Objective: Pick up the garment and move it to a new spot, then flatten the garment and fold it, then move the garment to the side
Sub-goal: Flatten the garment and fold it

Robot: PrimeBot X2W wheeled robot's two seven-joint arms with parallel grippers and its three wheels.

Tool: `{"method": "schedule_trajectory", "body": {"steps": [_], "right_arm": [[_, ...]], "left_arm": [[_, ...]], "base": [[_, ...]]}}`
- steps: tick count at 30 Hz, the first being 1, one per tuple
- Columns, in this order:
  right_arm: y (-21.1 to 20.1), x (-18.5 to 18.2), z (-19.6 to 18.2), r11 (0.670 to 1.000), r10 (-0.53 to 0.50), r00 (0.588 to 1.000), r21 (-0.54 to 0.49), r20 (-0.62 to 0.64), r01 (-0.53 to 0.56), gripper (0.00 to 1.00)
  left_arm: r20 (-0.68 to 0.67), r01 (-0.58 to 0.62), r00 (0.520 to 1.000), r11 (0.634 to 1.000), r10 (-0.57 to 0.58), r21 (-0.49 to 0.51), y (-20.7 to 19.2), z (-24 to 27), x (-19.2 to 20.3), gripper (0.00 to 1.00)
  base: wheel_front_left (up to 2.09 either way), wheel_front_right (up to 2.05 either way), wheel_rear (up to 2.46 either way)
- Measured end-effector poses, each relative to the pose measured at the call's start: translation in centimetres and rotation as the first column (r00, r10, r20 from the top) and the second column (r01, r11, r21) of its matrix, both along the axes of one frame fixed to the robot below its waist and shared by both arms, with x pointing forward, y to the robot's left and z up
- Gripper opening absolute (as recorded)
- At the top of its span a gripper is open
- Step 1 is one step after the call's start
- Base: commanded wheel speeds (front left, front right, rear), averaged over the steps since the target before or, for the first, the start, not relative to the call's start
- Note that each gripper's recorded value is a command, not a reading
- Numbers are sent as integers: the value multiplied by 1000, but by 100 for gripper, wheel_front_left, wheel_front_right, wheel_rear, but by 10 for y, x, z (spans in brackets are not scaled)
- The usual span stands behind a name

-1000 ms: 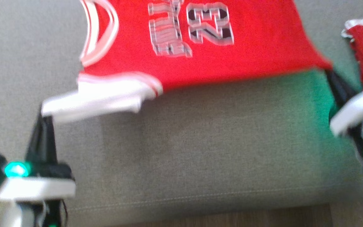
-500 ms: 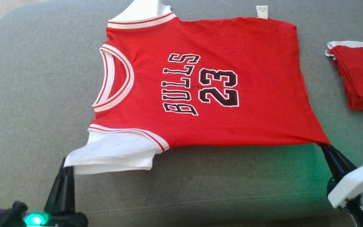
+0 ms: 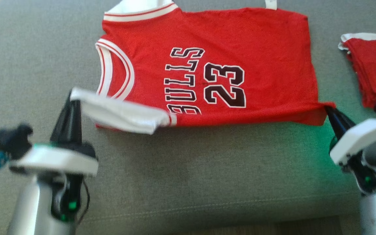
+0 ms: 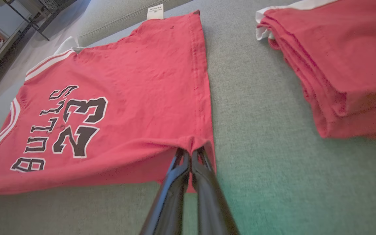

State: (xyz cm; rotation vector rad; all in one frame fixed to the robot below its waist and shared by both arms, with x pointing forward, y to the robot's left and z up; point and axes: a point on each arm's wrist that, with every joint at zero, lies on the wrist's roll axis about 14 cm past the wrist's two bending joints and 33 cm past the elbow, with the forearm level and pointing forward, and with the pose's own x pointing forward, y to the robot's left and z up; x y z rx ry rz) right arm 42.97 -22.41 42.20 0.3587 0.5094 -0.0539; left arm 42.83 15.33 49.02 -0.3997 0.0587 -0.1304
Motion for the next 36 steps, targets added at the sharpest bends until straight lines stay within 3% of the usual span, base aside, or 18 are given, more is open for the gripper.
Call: {"method": "schedule_trajectory", "body": {"steps": [4, 9, 15, 23, 24, 25, 26, 36], "right_arm": [[3, 21, -7, 1000, 6, 1000, -3, -3, -6, 0], [3, 48, -14, 994, 47, 999, -97, 10, -46, 0], [7, 62, -31, 989, 65, 998, -130, 4, -64, 0], [8, 73, -31, 989, 62, 997, -141, 55, -54, 0], [7, 73, -31, 989, 60, 996, -142, 58, -52, 42], [7, 73, -31, 989, 57, 996, -142, 65, -47, 100], [7, 73, -31, 989, 57, 996, -142, 65, -47, 100], [7, 70, 9, 996, -20, 962, -79, 274, 43, 100]], "left_arm": [[2, 14, 1000, 1000, -14, 6, -4, -5, 30, 0], [-14, 35, 999, 999, -34, 33, -10, -23, 59, 0], [-56, 37, 998, 998, -35, 44, -12, -51, 73, 0], [-33, 19, 999, 998, -18, 54, -9, -49, 86, 0], [-47, 21, 999, 999, -18, 50, -10, -52, 84, 9], [-62, 21, 998, 999, -18, 45, -10, -56, 82, 49], [-62, 21, 998, 999, -18, 45, -10, -56, 82, 100], [-35, -21, 999, 999, 22, 28, -2, -47, 60, 100]], "base": [[0, 0, 0], [0, 0, 0], [0, 0, 0], [0, 0, 0], [0, 0, 0], [0, 0, 0], [0, 0, 0], [0, 0, 0]]}}
